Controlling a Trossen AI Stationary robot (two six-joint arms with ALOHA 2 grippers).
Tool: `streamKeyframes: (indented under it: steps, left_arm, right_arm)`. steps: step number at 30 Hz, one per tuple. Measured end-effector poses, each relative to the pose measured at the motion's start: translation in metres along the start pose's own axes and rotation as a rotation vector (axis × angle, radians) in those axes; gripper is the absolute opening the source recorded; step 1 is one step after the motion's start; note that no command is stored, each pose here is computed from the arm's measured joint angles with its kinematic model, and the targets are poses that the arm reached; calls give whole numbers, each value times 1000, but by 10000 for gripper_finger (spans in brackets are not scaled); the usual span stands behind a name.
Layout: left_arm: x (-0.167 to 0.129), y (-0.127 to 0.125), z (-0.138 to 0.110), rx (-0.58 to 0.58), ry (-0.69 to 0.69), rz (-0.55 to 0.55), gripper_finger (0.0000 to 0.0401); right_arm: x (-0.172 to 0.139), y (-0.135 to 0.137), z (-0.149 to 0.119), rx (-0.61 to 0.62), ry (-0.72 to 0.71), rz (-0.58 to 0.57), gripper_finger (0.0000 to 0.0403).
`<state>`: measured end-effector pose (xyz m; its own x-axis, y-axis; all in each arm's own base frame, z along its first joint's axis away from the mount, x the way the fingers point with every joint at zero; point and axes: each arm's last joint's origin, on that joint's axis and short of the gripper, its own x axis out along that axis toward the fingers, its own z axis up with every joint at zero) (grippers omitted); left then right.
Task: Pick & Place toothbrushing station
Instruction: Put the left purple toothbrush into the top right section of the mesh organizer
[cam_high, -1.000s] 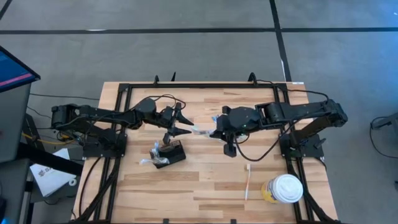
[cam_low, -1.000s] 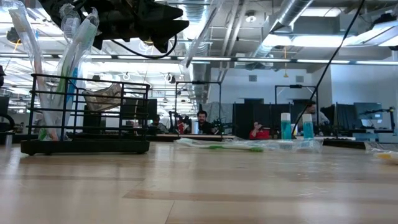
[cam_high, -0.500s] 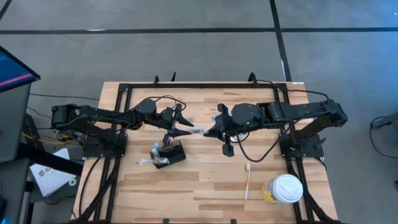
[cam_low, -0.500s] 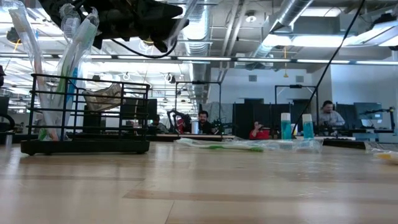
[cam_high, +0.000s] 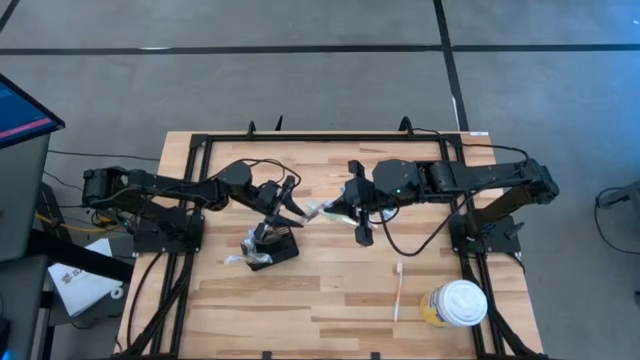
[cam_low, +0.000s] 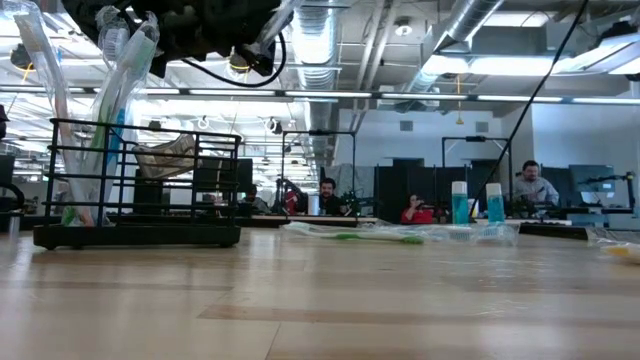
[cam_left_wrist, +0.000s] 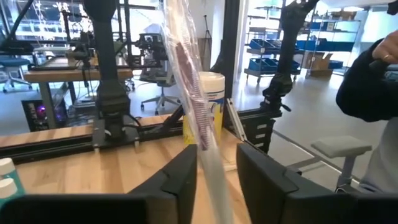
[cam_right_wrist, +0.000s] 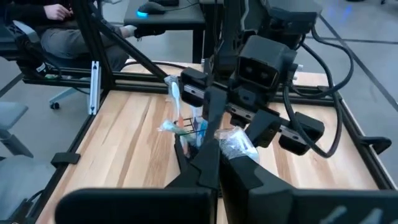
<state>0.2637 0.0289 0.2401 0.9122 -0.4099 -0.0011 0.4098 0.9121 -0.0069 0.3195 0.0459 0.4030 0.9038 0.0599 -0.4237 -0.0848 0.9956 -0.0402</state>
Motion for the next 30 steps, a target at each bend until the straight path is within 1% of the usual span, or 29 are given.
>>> streamKeyframes:
  steps: [6, 11, 14, 20, 23, 26, 30]
  left_arm:
    - [0, 0, 0, 2, 0, 0, 59]
    - [0, 1, -1, 0, 10, 10, 12]
    - [0, 0, -2, -5, 16, 4, 11]
    - [0, 2, -1, -3, 15, 55, 5]
    - [0, 2, -1, -2, 15, 61, 5]
    - [0, 2, -1, -2, 15, 63, 4]
    - [0, 2, 0, 5, 4, 68, 4]
  right_arm:
    - [0, 0, 3, -6, -32, 0, 0]
    - [0, 0, 3, -23, -30, 4, 0]
    - [0, 1, 3, -23, -31, 5, 0]
    - [0, 0, 5, -25, -47, 2, 0]
    - [0, 0, 5, -33, -49, 0, 2]
    - [0, 4, 5, -67, -51, 9, 15]
    - [-1, 9, 5, -111, -54, 23, 53]
